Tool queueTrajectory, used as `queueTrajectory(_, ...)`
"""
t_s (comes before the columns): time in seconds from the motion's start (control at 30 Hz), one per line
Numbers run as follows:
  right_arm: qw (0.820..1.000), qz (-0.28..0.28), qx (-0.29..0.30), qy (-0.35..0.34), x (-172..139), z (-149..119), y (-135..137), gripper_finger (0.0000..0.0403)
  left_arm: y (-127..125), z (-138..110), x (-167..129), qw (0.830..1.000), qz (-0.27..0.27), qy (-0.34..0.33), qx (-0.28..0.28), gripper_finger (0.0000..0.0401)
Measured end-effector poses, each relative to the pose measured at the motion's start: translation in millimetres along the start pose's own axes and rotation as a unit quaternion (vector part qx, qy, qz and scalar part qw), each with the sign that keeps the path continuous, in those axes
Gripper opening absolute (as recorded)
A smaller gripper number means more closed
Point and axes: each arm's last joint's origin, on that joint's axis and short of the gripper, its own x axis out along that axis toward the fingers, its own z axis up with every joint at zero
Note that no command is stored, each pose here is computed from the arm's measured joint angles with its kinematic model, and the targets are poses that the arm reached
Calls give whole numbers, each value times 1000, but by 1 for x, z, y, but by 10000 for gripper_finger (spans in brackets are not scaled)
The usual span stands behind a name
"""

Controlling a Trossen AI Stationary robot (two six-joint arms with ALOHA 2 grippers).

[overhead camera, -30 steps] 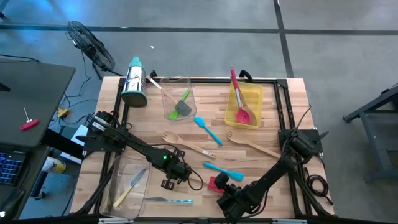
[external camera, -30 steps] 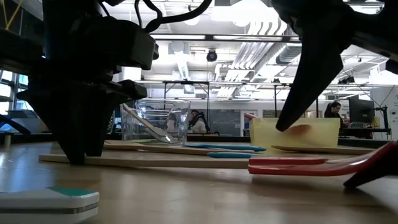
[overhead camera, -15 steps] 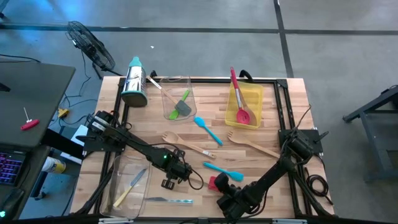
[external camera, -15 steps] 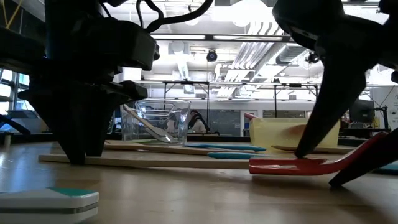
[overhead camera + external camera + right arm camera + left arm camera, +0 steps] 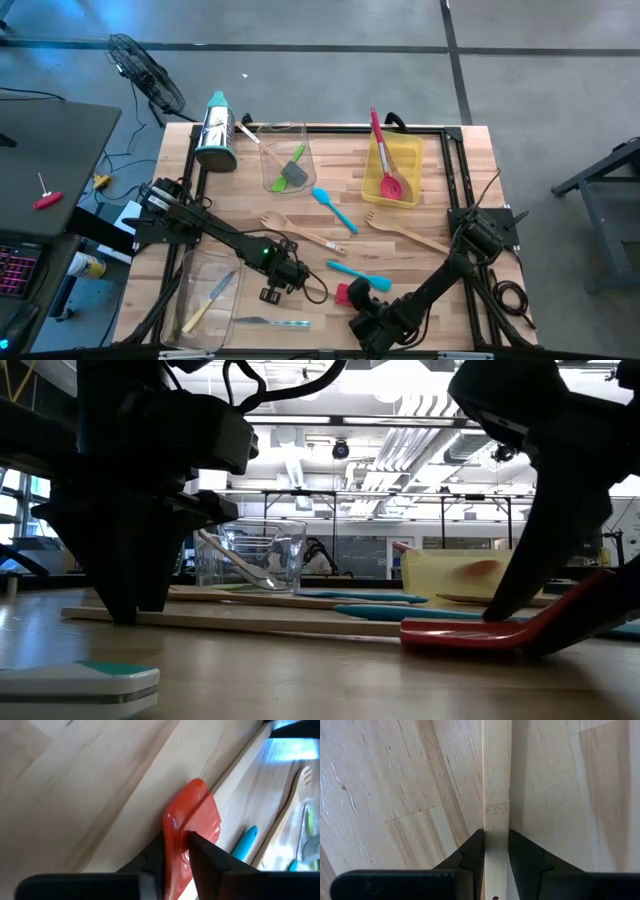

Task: Pick & Place Kitchen Items
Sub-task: Put the orange spatula into the top transparent bin

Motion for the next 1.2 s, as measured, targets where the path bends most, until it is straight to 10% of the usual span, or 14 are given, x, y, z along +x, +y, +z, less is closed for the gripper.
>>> queueTrajectory(0.77, 991, 2, 134, 23, -6, -5, 0, 13, -6, 33, -37, 999, 15, 16, -30, 74)
queueTrajectory(1.2, 986, -21, 166, 21, -9, -6, 0, 5, -12, 68, -114, 998, 23, -6, -51, 73)
